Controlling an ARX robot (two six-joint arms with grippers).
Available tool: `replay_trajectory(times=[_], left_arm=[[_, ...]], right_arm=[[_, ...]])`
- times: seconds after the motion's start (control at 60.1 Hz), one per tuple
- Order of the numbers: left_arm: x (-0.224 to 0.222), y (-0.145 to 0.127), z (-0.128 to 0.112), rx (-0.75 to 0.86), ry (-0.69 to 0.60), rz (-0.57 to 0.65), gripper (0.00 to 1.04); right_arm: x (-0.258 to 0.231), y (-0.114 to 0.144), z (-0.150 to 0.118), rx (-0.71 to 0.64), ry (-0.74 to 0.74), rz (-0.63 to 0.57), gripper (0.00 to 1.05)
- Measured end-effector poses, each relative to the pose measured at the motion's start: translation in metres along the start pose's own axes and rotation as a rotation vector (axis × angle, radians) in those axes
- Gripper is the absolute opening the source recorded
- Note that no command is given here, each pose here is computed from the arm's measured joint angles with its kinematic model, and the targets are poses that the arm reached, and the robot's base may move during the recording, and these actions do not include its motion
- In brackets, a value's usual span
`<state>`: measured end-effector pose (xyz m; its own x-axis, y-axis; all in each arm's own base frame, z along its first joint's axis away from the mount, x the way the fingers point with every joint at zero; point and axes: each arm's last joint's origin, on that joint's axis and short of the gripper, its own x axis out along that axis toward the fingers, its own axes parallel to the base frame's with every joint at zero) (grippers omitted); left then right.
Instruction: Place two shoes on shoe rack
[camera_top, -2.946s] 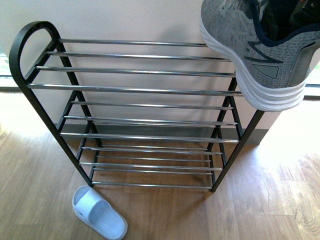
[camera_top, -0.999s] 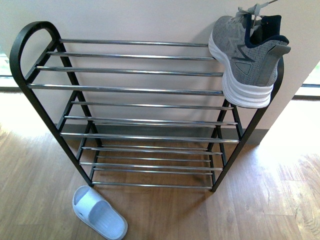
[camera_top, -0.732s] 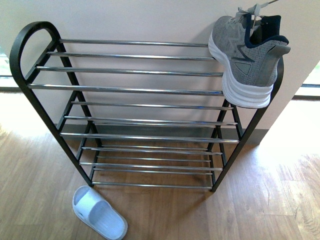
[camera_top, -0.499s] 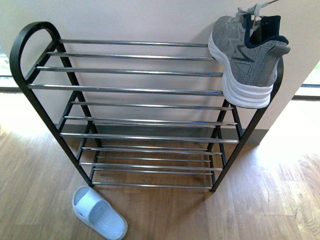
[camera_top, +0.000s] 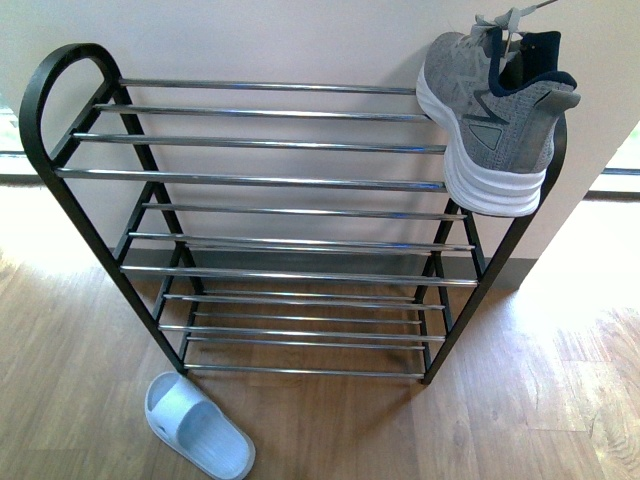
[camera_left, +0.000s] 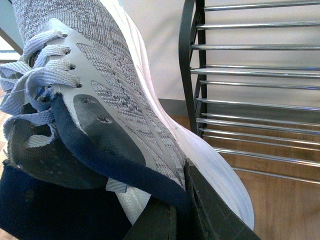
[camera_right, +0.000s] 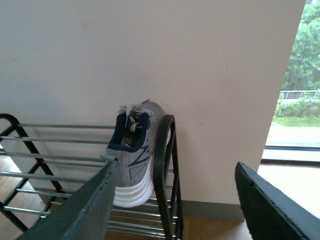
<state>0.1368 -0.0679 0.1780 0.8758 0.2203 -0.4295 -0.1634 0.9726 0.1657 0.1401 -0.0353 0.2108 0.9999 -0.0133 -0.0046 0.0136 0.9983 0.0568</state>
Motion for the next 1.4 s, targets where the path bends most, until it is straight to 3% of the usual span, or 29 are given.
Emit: replay_trajectory(times=[0.35, 0.616, 1.398], left_arm=[[0.000, 0.000, 0.000, 0.000, 0.000, 0.000, 0.02], [0.000, 0.000, 0.000, 0.000, 0.000, 0.001, 0.02], [0.000, 0.000, 0.000, 0.000, 0.000, 0.000, 0.02]], right_arm=[[-0.015, 0.018, -0.024, -0.053, 0.003, 0.005, 0.01], [-0.022, 0.032, -0.033, -0.054, -0.002, 0.015, 0.02], [-0.043, 0.032, -0.043, -0.054, -0.018, 0.010, 0.02]])
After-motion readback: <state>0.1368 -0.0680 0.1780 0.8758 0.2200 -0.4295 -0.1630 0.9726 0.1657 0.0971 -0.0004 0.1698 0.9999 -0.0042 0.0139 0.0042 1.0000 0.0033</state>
